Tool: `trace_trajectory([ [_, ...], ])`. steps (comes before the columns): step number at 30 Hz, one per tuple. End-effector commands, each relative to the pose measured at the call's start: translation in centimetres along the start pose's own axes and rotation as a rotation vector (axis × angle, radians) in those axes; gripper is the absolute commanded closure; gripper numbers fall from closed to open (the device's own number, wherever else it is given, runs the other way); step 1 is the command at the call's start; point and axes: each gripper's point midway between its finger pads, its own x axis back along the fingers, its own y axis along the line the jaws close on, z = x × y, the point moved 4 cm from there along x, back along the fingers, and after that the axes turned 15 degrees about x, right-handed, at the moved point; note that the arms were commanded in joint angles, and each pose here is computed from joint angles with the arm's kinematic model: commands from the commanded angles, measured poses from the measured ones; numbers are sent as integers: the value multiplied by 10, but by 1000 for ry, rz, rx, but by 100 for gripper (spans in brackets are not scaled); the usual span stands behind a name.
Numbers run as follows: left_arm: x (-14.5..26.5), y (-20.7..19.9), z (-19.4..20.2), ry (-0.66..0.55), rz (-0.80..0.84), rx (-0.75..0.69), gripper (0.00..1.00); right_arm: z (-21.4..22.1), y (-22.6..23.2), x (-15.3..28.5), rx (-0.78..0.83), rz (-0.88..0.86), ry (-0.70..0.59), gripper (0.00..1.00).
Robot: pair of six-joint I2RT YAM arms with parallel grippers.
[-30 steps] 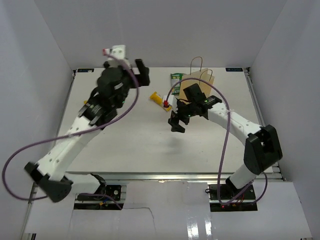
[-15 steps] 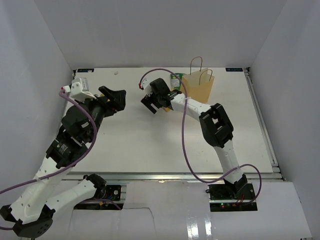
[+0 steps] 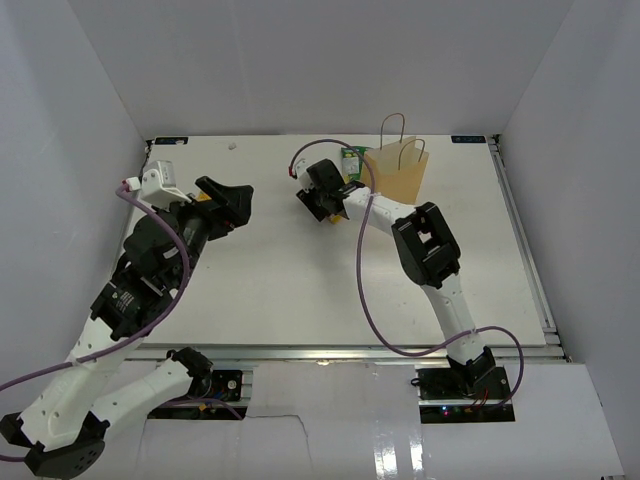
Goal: Place the snacks into the paper bag
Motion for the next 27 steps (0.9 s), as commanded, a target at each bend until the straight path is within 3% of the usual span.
trace_trajectory([
  [1,-1,-3,1,9,4,10,2,6,11,2,-38,-72,-17,50],
  [8,-9,-5,7,24,7,-3,2,0,13,15,18,-121,-56,71],
  [16,-8,-1,11,21,31,9,2,-31,20,84,253,-324,-297,92],
  [22,-3,3,10,6,40,17,2,-53,19,147,364,-477,-501,92],
  [27,0,4,9,-2,48,17,2,-82,-28,213,402,-422,-647,92],
])
